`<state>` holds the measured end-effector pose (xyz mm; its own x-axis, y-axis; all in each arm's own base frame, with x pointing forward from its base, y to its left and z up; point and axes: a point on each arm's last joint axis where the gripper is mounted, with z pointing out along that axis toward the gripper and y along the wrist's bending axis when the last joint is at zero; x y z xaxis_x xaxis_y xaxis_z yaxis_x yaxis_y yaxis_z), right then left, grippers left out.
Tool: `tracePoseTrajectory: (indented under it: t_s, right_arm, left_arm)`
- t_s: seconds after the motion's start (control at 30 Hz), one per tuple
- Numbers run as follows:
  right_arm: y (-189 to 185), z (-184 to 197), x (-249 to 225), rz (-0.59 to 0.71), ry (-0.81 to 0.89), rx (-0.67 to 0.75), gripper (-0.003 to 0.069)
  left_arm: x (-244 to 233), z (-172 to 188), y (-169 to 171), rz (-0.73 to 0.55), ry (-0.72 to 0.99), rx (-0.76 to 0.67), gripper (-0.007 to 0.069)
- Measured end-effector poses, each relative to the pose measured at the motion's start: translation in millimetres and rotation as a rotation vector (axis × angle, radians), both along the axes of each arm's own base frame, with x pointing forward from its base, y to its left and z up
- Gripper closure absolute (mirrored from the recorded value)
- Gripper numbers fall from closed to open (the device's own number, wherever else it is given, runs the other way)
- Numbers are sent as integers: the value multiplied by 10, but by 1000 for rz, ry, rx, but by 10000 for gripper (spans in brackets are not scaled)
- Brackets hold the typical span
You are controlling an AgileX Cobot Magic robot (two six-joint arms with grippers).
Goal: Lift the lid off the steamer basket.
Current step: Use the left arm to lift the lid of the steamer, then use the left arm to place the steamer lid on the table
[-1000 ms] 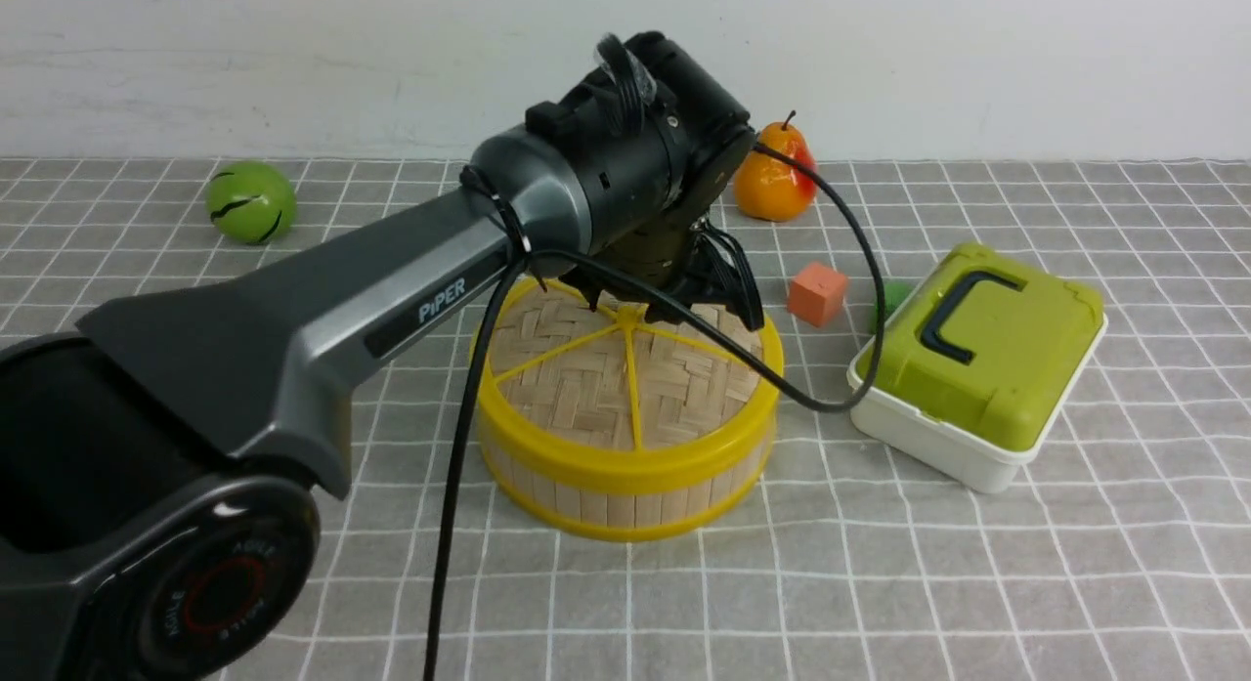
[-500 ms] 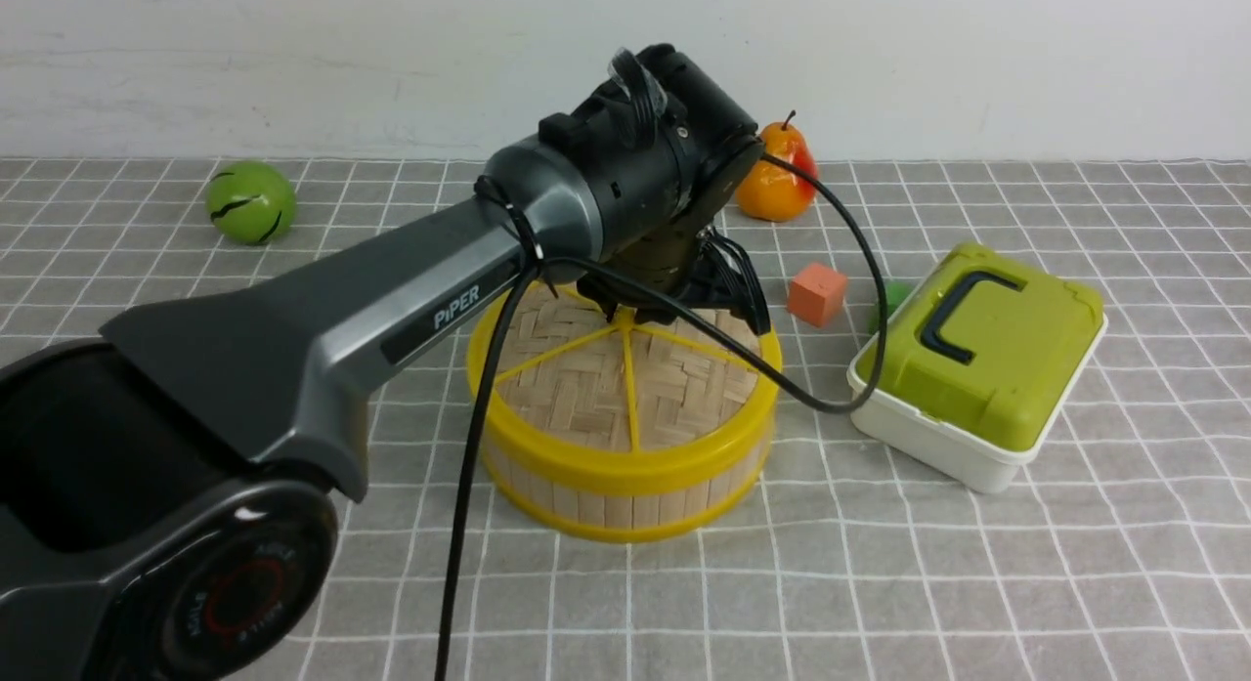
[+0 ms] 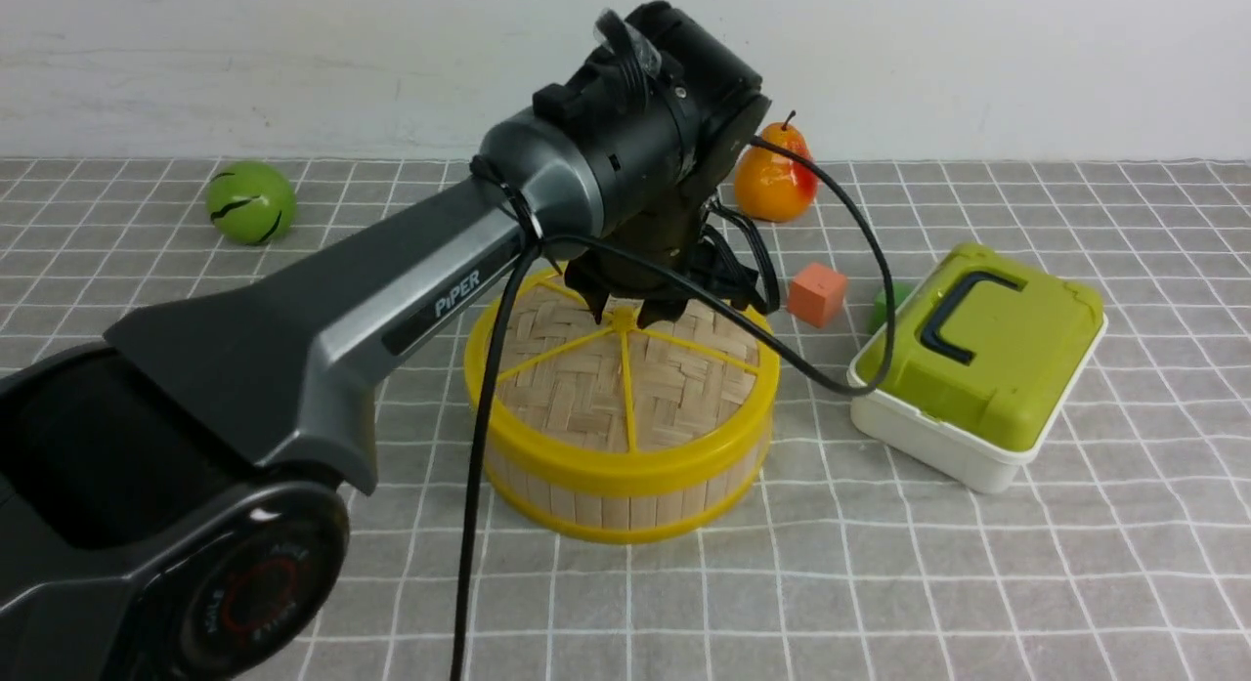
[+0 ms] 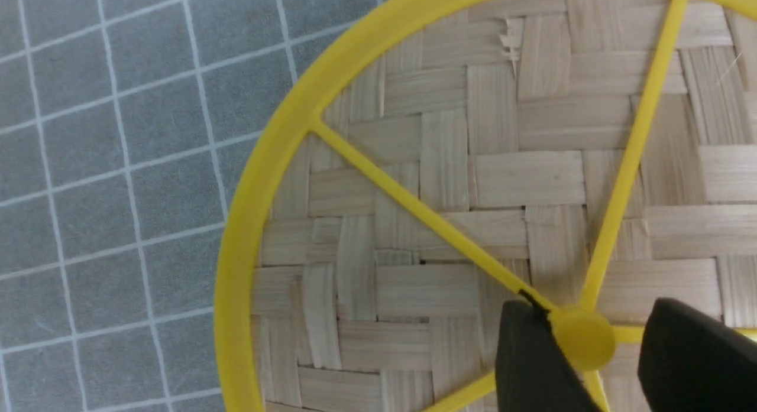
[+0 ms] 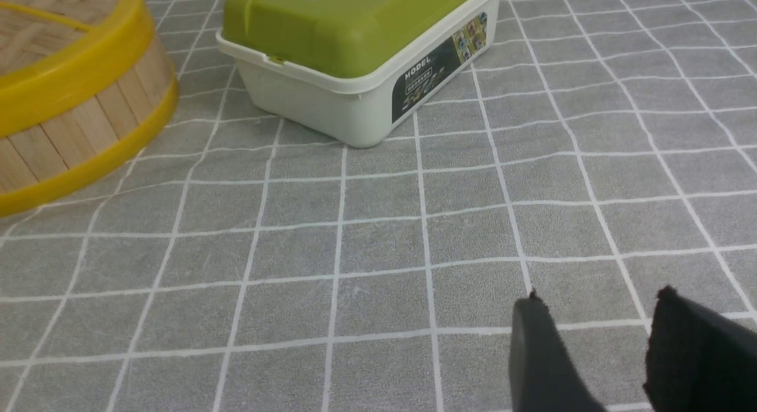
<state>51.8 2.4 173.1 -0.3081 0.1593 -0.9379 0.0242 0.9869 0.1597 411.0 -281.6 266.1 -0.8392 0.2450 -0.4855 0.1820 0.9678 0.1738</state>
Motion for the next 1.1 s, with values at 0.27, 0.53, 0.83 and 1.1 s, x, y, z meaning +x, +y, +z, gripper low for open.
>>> tracePoseTrajectory:
  t_s: [0.27,0.53,0.83,1.1]
  right_arm:
    - [0,0,0,0,0,0,418]
    - [0,0,0,0,0,0,418]
    - [0,0,0,0,0,0,418]
    - [0,0,0,0,0,0,418]
  left_arm:
    - [21,-46,7,6,17,-10,444]
    - [37,23,24,13,12,-45,517]
    - [-229,1366,412,-50,-251,-202,517]
    - [-266,1949,1629,143,-347,-200,517]
